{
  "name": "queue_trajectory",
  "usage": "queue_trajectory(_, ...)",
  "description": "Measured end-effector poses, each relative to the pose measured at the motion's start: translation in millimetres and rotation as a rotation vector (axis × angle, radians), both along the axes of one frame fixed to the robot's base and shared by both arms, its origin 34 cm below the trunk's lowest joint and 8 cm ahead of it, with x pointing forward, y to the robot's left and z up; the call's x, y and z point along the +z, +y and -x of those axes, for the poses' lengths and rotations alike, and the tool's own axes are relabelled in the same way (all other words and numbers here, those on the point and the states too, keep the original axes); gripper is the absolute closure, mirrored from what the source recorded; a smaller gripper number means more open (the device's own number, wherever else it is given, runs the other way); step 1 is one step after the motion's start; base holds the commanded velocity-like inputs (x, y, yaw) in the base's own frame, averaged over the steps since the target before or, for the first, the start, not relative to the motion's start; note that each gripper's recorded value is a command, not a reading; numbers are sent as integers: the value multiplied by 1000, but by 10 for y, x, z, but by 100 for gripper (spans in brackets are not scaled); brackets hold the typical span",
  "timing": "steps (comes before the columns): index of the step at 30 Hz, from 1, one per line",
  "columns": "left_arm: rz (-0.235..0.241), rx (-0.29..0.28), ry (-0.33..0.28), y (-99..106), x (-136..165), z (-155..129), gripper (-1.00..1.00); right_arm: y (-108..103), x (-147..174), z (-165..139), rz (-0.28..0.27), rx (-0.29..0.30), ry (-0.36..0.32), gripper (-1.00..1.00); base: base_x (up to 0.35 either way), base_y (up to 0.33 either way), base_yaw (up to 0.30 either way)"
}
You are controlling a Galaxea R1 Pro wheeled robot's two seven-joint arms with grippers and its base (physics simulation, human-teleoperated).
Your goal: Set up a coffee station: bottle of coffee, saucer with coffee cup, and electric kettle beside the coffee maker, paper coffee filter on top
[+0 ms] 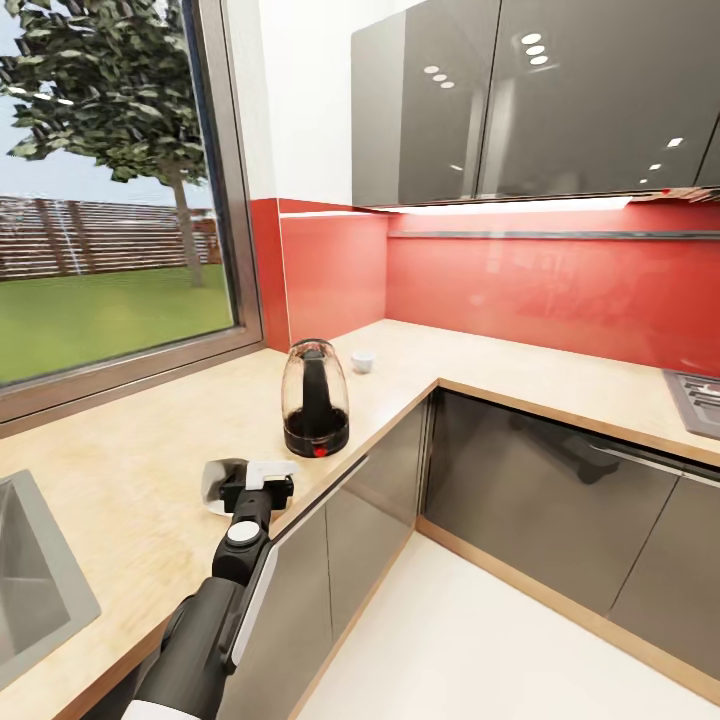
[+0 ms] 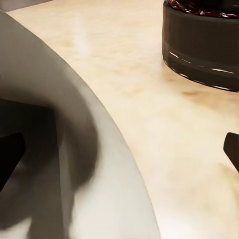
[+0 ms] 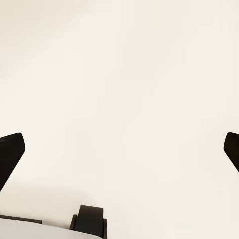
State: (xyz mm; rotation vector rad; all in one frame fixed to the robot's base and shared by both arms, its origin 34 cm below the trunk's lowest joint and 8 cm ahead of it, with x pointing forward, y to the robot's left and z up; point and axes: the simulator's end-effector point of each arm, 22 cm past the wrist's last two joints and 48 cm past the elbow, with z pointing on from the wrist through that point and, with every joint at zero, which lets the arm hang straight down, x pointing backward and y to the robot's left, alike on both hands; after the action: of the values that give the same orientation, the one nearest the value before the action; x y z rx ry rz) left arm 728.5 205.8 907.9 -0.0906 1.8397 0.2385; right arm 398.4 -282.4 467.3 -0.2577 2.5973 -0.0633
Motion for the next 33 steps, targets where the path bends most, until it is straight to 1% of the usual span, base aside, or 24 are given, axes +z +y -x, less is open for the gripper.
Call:
queue_trajectory(2,0,0,0,0,0,0,-100,0,0,0,0,0,0,-100,0,0,0)
queue_trajectory(3,0,0,0,0,0,0,100,0,0,0,0,0,0,-100,0,0,0)
queue_trajectory(6,0,0,0,0,0,0,100,0,0,0,0,0,0,-100,0,0,0)
queue_trajectory(8,-18,6,-4,23,24,2,100,0,1,-1,0,0,0,-100,0,0,0)
queue_trajectory(15,-5,1,-2,5,10,0,100,1,1,0,0,0,0,-100,0,0,0)
queue_trajectory(29,-4,1,-1,5,8,0,100,0,1,0,0,0,0,-100,0,0,0)
queue_trajectory(33,2,-1,0,-2,70,-4,100,0,69,-4,0,0,0,-100,0,0,0)
